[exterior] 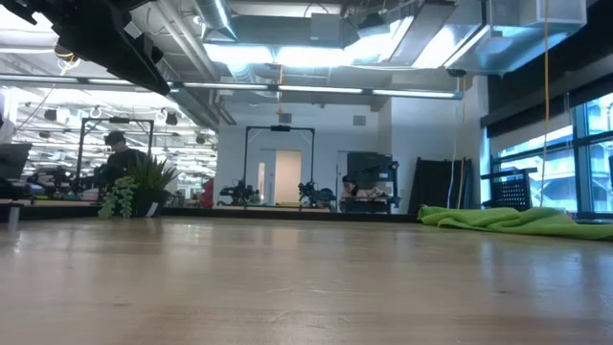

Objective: Roll microfiber towels into tight, uniform cylinder then place into a basket
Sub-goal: Put the gray towel into the blue bin, then fold the green towel

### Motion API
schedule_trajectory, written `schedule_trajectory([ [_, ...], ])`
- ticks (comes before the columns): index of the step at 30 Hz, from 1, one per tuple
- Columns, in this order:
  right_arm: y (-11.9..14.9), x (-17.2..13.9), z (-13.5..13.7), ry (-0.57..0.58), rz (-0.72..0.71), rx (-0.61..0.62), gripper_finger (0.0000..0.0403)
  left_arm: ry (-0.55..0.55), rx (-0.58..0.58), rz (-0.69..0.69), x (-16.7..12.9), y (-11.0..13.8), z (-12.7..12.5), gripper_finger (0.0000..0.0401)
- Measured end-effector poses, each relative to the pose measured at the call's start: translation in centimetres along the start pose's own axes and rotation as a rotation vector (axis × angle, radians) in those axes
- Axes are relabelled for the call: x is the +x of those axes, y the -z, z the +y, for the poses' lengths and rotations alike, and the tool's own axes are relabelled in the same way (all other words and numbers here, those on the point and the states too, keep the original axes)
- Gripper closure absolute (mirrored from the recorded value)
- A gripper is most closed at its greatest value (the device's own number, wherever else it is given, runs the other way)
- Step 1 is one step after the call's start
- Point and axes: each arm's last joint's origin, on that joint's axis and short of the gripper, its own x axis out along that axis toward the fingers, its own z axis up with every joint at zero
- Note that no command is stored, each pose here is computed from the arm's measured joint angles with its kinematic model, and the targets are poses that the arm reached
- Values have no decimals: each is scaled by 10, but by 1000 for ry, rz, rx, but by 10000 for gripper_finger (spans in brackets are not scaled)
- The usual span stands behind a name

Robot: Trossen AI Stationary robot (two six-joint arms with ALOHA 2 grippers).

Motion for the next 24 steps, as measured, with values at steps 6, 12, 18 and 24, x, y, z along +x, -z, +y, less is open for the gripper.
schedule_trajectory([
  [6,2,-19,-1,45,-64,4,139,0,0,0,0,0,0,271],
  [12,4,-37,3,14,-124,-1,139,0,0,0,0,0,0,271],
  [18,4,-63,-2,41,-258,95,139,0,0,0,0,0,0,271],
  [24,-6,-103,-33,-47,-453,260,139,0,-1,0,0,0,0,271],
])
